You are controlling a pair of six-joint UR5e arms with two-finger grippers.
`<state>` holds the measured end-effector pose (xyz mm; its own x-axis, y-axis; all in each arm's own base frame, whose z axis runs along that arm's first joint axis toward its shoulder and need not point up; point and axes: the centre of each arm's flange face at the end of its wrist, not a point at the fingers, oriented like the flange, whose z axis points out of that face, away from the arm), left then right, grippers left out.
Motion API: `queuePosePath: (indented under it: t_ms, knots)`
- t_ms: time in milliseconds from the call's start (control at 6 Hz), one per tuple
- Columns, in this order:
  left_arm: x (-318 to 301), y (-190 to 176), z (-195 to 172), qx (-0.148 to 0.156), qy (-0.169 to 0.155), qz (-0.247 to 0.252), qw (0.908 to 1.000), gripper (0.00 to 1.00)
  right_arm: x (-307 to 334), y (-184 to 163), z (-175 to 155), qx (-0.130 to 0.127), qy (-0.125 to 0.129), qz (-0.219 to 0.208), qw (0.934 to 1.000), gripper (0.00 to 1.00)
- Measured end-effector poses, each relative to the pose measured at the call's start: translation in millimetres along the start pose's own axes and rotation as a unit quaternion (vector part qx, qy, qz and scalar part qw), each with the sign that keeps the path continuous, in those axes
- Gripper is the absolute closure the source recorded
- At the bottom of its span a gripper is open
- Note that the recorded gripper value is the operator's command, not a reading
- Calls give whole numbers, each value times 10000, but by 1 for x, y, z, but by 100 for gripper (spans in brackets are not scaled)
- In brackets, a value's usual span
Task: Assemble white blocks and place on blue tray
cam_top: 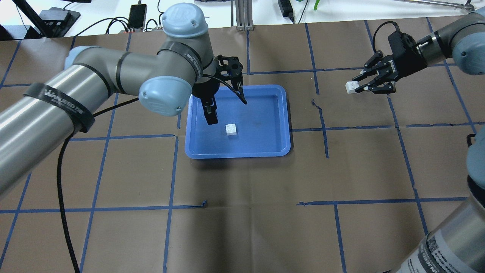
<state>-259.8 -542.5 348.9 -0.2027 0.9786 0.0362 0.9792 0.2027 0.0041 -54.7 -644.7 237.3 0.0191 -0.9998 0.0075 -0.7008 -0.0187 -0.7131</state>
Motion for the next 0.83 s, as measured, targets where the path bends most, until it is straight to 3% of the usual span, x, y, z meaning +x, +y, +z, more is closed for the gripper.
queuePosePath:
  t_ms: [333, 500, 667, 833]
  knots:
    - [22, 57, -75, -4, 102, -493, 9987, 3, 6, -58, 58, 63, -80, 43, 9999, 66]
    - [26, 79, -95, 32, 85, -933, 9956, 1, 4, -88, 94, -30, -28, 26, 10000, 66]
    - [29, 101, -116, 146, -2, -1645, 9863, 1, -3, -114, 131, -118, 129, 89, 9998, 66]
    - [33, 123, -139, 314, -165, -2630, 9642, 1, -15, -133, 163, -152, 318, 186, 9992, 66]
